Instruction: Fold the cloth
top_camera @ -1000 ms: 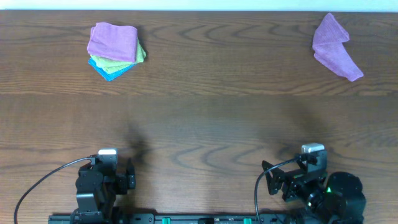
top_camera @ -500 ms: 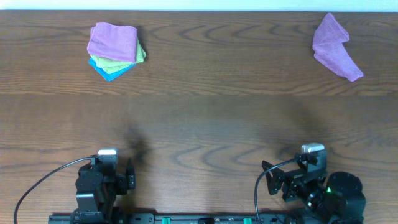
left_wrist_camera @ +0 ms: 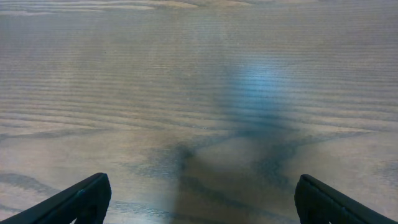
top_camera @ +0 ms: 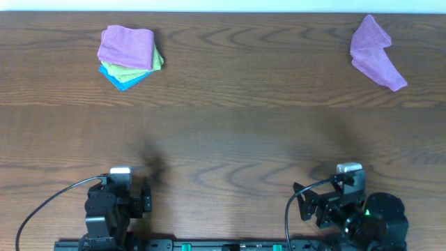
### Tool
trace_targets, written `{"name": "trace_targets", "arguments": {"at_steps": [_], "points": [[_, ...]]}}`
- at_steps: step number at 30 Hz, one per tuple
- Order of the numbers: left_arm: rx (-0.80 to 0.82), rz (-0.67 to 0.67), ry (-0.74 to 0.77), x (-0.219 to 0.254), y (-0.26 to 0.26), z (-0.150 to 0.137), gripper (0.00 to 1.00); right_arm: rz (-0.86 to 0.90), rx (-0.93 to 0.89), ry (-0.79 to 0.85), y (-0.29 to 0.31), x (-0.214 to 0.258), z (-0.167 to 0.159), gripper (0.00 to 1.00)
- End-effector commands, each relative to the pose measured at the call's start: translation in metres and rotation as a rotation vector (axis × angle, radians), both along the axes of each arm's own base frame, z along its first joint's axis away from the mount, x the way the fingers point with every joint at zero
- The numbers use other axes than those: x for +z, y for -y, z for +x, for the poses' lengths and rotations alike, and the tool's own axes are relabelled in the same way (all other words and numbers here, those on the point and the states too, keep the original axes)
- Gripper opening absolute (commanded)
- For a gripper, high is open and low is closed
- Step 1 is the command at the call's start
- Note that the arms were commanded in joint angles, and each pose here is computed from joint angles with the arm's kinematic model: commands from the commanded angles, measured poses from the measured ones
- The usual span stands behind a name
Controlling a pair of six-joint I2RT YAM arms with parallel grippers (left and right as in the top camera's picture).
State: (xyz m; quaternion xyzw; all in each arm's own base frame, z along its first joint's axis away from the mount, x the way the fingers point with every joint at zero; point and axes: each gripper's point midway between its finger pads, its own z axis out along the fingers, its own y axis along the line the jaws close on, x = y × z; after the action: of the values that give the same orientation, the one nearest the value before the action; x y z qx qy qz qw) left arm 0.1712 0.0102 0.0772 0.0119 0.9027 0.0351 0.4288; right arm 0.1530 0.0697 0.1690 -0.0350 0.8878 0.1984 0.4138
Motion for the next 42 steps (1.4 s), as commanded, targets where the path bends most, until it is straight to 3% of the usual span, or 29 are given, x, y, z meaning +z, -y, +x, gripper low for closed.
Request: {"name": "trace_targets", "arguments": {"at_steps": [1, 9, 13, 23, 42], "points": [[-0.015, 0.02, -0.057, -0.012, 0.0, -0.01, 0.95, 0.011, -0.021, -0.002, 0.002, 0.0, 0.001, 0.99], [-0.015, 0.02, -0.057, -0.012, 0.0, -0.01, 0.95, -0.074, -0.158, 0.098, 0.029, 0.009, 0.022, 0.99], [-0.015, 0.02, -0.057, -0.012, 0.0, -0.01, 0.96, -0.195, -0.105, 0.167, 0.034, -0.001, 0.03, 0.99], [-0.015, 0.02, -0.057, -0.012, 0.0, -0.01, 0.95, -0.28, -0.139, 0.181, 0.05, -0.046, 0.04, 0.99], [-0.015, 0.02, -0.057, -0.012, 0.0, -0.01, 0.95, -0.276, -0.164, 0.111, 0.056, -0.093, 0.038, 0.99]]}}
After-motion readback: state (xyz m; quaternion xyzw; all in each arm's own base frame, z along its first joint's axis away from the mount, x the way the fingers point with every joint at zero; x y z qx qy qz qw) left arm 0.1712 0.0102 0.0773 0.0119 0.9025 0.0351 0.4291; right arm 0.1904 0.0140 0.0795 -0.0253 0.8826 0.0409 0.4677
